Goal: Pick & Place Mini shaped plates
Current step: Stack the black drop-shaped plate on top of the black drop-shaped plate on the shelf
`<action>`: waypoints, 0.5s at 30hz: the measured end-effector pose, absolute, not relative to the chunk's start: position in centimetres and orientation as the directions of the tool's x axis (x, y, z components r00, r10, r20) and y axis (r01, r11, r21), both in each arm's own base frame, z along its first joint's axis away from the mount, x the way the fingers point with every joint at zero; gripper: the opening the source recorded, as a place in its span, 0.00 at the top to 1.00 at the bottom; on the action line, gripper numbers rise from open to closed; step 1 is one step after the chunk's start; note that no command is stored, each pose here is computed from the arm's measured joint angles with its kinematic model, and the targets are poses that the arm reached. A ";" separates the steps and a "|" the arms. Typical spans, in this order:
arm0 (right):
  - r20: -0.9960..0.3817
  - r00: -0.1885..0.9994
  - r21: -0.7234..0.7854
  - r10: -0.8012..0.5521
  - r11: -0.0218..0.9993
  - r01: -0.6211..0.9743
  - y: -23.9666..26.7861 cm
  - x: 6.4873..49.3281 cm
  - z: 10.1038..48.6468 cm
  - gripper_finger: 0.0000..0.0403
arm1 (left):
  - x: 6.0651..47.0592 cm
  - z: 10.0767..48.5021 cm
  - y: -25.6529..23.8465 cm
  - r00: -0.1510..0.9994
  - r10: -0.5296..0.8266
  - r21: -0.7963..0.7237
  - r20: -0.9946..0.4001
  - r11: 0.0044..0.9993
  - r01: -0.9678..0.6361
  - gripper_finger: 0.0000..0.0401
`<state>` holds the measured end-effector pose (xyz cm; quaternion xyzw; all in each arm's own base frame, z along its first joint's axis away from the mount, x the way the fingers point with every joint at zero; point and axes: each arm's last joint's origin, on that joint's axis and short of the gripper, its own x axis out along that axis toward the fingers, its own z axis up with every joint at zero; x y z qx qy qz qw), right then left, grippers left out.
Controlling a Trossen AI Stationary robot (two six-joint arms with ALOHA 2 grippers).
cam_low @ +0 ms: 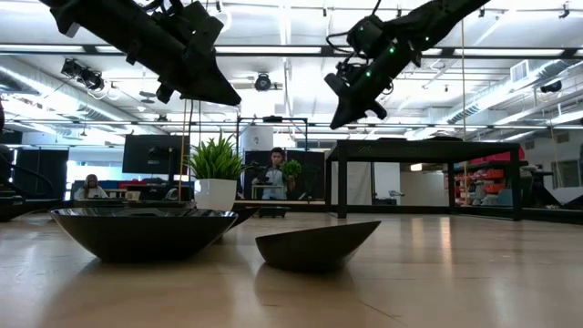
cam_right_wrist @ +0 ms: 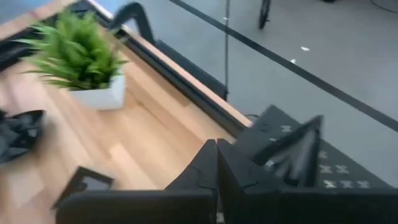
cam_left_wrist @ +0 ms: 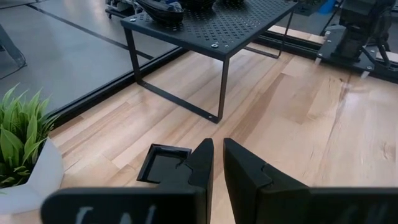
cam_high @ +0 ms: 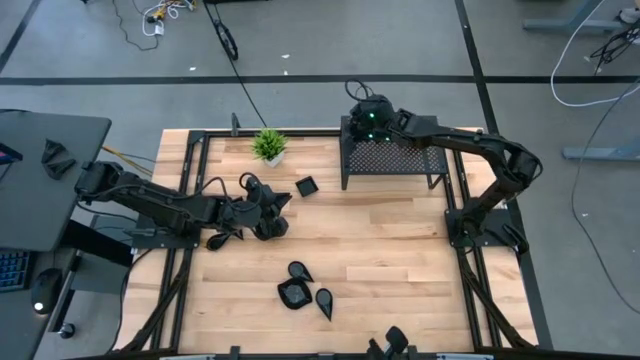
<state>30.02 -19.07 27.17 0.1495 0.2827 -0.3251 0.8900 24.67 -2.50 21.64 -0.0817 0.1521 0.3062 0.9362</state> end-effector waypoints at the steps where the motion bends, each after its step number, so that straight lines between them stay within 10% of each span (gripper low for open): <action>1: -0.604 0.622 0.081 -0.498 0.738 0.670 -19.4 29.9 27.0 0.99 | 24.7 21.6 -2.5 0.766 0.549 -0.060 -0.335 0.799 -0.598 0.90; 15: -0.643 0.608 0.103 -0.466 0.734 0.671 -20.5 29.6 25.8 1.00 | 24.7 21.7 -2.5 0.766 0.551 -0.062 -0.331 0.797 -0.601 0.90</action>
